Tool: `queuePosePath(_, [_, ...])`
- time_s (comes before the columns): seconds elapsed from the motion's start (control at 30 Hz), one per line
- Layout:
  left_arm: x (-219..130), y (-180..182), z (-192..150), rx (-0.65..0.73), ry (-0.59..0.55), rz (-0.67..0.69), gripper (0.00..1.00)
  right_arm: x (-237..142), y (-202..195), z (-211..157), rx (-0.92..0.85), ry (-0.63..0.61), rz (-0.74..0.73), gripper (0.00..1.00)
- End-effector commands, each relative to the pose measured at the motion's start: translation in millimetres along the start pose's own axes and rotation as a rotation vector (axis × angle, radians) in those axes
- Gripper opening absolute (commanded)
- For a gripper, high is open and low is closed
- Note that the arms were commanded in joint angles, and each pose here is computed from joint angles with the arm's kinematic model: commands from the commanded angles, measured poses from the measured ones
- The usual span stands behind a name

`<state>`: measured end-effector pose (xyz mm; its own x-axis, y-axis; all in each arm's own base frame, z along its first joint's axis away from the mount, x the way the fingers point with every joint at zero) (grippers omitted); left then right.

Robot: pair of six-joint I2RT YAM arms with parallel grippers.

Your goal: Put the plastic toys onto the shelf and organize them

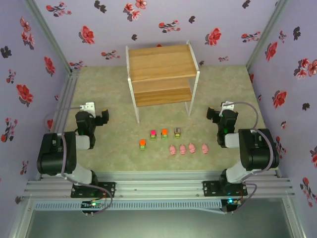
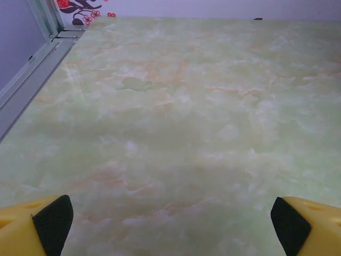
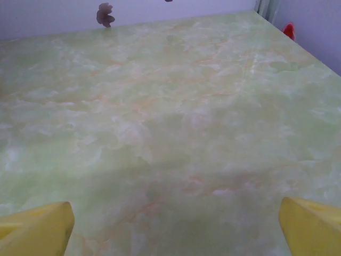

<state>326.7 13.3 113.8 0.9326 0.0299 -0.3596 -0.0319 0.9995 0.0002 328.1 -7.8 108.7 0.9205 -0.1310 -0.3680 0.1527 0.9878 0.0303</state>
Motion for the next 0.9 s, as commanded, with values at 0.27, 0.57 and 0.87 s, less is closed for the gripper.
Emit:
queuePosePath(0.27, [3.9, -2.7, 5.9, 0.016, -0.012, -0.013, 1.00, 3.7, -2.8, 4.3, 0.025, -0.002, -0.016, 0.99])
queuePosePath(0.57, [0.3, 3.2, 5.0, -0.011, -0.036, -0.037, 1.00, 4.0, -3.0, 4.2, 0.027, -0.001, -0.016, 0.99])
queuePosePath(0.87, [-1.5, 4.6, 4.1, -0.014, -0.045, -0.050, 1.00, 4.1, -2.8, 4.3, 0.026, 0.000, -0.015, 0.99])
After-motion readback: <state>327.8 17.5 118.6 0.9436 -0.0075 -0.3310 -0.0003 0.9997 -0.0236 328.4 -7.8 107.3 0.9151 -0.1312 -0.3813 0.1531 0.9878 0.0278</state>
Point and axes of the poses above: each hand's point on the last joint's axis, 136 mm out from that joint toward the fingers, its own x axis out along the fingers, its own y axis along the line the jaws close on, z = x × y, the point moved 7 cm from there along -x, back along the fingers
